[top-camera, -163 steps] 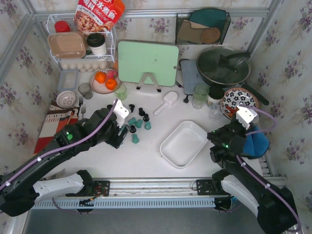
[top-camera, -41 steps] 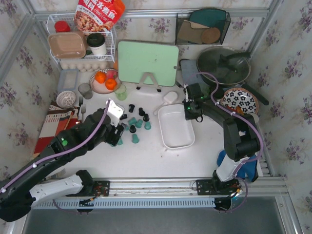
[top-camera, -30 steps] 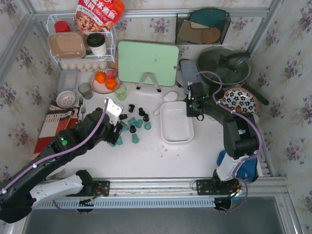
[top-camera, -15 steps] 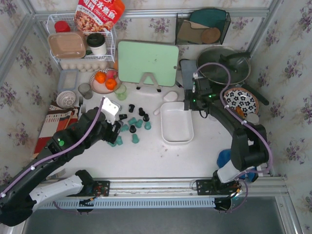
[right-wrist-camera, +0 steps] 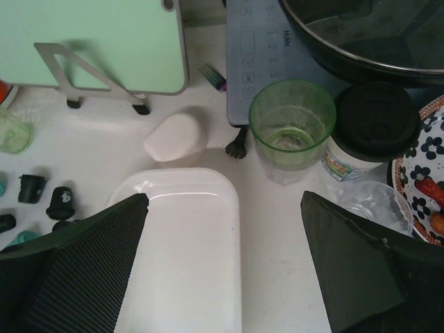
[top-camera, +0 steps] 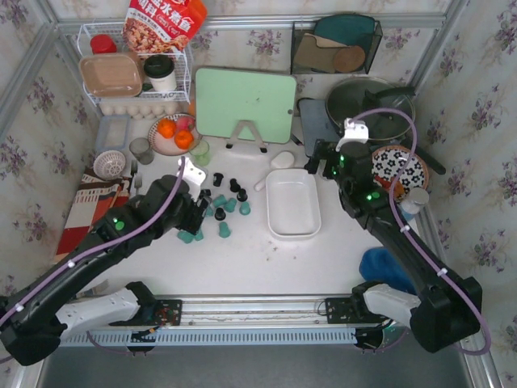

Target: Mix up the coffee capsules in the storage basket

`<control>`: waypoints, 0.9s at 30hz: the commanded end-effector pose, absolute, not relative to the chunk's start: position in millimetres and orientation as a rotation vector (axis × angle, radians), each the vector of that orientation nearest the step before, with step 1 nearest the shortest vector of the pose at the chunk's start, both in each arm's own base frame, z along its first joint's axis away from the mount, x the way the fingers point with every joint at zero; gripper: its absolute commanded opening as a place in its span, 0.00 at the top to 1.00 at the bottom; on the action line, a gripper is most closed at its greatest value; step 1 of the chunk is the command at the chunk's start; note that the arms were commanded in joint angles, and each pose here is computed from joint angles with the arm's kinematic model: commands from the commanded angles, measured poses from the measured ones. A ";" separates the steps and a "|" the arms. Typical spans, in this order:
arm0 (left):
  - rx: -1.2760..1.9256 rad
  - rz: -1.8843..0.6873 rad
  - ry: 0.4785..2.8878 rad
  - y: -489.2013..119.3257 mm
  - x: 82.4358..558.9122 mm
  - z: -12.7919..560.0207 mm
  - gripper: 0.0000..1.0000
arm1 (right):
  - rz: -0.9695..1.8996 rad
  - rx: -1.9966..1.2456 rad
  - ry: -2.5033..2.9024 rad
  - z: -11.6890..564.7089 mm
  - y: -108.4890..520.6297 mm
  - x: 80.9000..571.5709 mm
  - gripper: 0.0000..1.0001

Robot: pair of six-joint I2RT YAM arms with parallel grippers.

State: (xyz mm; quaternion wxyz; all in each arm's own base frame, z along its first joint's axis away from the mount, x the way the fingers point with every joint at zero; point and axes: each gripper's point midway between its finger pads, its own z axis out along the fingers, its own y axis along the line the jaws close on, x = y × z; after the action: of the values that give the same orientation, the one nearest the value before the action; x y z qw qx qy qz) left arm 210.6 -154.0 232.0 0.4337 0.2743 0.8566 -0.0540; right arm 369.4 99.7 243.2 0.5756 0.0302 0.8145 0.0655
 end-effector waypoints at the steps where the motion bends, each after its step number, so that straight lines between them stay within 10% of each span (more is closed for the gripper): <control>1: 0.558 -0.115 2.226 -155.1 214.6 221.2 0.25 | 0.173 0.185 1.717 266.3 89.6 375.3 0.00; 27: 0.126 0.040 2.427 -159.1 219.3 111.4 0.33 | 0.314 0.087 1.753 222.7 134.6 349.7 0.16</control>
State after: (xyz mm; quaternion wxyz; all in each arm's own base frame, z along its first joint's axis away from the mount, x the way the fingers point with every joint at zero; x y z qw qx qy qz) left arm 212.1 -162.3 116.9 0.3300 0.0850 0.9401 0.0081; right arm 345.9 128.8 219.1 0.6149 0.0377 0.7780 0.1228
